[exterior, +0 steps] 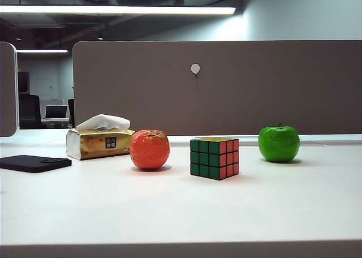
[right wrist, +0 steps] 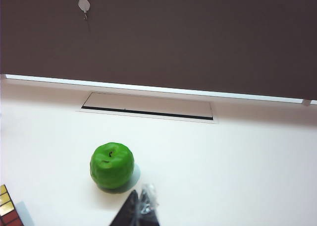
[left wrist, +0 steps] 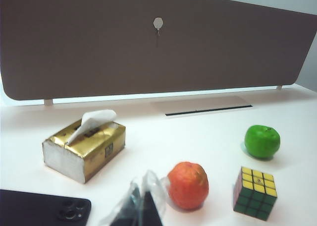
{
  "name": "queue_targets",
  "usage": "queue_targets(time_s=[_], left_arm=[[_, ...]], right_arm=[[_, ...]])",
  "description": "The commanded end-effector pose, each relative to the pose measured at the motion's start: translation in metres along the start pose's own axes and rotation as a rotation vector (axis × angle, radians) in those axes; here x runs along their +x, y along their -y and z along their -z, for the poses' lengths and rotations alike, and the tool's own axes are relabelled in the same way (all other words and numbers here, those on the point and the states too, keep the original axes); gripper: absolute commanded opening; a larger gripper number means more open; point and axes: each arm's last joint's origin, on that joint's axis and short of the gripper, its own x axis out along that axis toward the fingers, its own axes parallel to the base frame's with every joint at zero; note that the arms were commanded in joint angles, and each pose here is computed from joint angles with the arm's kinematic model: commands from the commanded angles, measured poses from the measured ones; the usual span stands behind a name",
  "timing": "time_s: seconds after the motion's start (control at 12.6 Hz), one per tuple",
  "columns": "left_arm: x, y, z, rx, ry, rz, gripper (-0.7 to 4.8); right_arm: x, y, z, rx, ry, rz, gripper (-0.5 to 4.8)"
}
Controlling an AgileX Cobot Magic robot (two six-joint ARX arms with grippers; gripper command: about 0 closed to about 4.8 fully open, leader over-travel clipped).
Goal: Move all the fruits on the tabletop near the face of the Rubik's cube that has the color most similar to each fruit.
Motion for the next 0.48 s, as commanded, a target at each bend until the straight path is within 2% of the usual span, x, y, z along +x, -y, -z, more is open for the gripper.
queue_targets(time_s=[0.08,0.16,0.32,0.4,0.48], left_arm=[[0.008,-0.002,-0.007,0.010,0.023,0.029,-0.05],[0.019,-0.005,-0.005,-0.002,-0.003,0.063,-0.05],[0.027,-0.004,-0.003,-0.003,-0.022,0.095,-0.05],[0.046,0.002,0.005,0.007,-0.054,0.193,-0.05],[0.054,0.004,0.008,0.000,-0.069,0.220,-0.05]], right_arm=[[0.020,0.002,-0.008,0.004,-0.043,-0.014,0.00],[0.058,0.002,-0.004,0.013,-0.056,-0.116,0.00],[0.083,0.000,0.000,0.013,-0.048,-0.177,0.00],[0.123,0.001,0.015,0.013,-0.054,-0.184,0.00],[0.142,0.001,0.021,0.014,-0.057,-0.186,0.00]])
